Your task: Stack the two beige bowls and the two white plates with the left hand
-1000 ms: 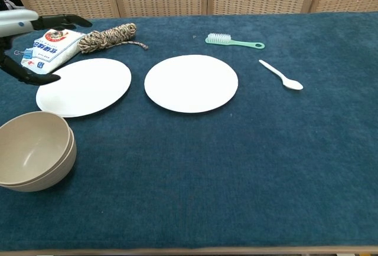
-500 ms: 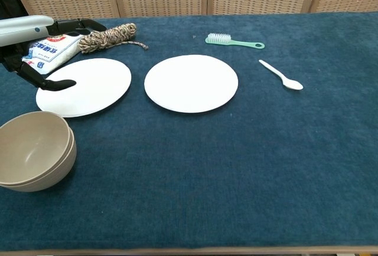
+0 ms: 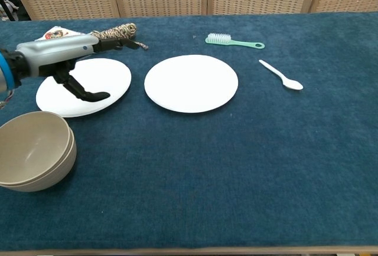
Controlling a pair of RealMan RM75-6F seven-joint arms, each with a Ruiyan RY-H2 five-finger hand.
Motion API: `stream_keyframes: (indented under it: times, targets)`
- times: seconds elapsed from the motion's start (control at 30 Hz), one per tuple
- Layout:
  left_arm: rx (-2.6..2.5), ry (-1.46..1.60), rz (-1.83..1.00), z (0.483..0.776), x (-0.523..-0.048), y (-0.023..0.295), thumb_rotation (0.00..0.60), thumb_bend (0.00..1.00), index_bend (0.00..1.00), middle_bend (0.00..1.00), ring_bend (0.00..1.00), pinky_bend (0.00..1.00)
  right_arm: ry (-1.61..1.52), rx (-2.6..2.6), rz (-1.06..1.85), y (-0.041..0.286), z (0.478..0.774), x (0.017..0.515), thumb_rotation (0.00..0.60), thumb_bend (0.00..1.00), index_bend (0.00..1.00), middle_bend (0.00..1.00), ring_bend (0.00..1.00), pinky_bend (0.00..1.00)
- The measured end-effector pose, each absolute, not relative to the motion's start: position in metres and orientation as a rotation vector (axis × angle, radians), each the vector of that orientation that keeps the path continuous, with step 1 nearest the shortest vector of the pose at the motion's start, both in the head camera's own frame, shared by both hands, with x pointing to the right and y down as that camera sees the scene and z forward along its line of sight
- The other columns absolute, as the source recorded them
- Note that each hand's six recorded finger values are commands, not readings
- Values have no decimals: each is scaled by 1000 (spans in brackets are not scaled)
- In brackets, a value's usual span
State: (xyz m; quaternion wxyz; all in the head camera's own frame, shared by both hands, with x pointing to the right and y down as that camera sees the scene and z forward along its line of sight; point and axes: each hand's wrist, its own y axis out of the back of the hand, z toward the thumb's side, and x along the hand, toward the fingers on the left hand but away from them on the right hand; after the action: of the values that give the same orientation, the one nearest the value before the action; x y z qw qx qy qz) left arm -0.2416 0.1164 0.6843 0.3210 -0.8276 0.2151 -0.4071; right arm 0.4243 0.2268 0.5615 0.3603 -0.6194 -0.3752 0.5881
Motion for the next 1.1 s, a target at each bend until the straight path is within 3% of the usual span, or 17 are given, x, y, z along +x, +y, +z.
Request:
stream_keyframes:
  times: [0.43, 1.1]
  targets:
    - [-2150, 524, -1093, 717, -199, 112, 600, 335, 0, 0, 0, 0, -984, -1594, 1522, 224, 561, 428, 600, 0, 17, 0, 0, 0]
    - [-2081, 513, -1092, 735, -169, 113, 600, 335, 14, 0, 0, 0, -992, -1603, 1522, 222, 561, 430, 600, 0, 17, 0, 0, 0]
